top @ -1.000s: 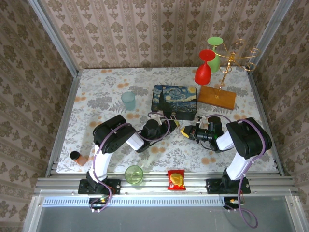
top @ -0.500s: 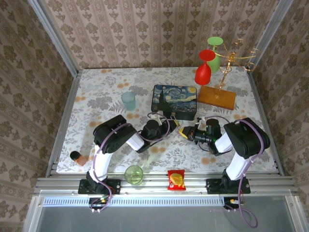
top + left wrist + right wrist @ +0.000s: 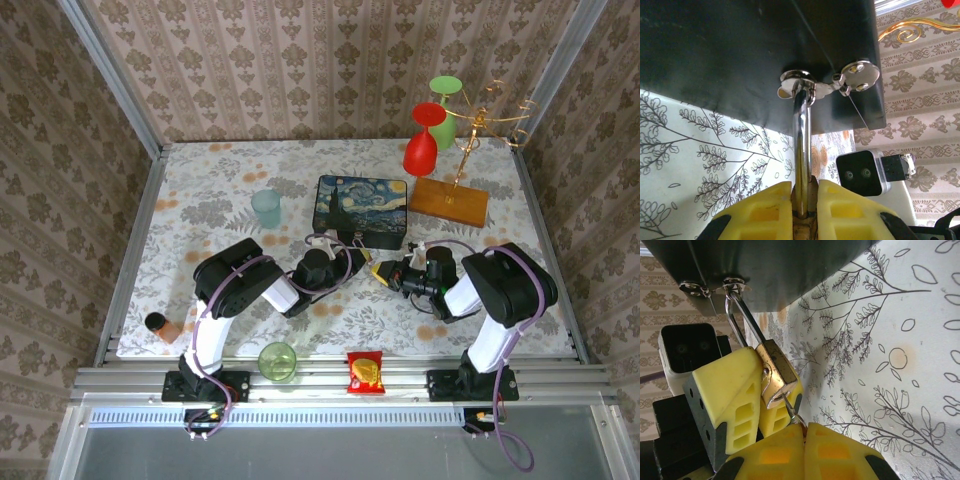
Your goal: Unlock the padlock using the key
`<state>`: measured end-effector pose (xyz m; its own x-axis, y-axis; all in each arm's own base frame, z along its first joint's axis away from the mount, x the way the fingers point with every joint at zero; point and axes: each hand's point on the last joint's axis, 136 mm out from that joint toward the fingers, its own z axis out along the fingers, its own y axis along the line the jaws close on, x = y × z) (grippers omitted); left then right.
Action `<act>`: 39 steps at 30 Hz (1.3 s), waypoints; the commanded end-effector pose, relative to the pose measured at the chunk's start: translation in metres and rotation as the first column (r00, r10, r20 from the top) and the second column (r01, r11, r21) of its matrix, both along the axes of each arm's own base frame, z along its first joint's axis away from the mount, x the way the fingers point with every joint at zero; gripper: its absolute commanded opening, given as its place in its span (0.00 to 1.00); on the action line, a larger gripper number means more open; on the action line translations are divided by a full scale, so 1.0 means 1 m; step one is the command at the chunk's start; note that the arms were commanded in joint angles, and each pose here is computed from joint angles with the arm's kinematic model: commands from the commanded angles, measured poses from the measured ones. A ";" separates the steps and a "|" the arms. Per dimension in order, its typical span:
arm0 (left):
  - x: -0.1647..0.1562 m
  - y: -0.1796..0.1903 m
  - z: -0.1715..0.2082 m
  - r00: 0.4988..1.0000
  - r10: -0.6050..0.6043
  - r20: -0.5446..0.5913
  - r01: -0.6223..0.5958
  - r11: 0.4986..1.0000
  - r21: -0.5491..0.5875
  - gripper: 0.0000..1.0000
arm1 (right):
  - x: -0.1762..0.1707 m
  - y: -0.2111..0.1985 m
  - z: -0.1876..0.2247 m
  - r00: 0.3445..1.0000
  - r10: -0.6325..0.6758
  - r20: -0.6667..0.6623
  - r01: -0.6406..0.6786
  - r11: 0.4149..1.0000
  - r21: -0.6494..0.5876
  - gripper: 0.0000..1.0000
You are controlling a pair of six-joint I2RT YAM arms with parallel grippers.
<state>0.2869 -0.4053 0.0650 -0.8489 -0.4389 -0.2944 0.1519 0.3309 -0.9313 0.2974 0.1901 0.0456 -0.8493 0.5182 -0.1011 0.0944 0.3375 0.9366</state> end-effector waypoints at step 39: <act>-0.016 -0.010 0.016 0.998 -0.068 -0.005 0.068 0.995 -0.076 0.00 | 0.003 -0.007 0.016 0.987 0.083 0.135 -0.037 0.948 -0.315 0.15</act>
<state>0.2791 -0.4104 0.0690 -0.8665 -0.4272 -0.2581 0.1368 0.2940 -0.9459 0.2968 0.1851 0.0570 -0.8467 0.4577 -0.2713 0.0170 0.5329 0.8460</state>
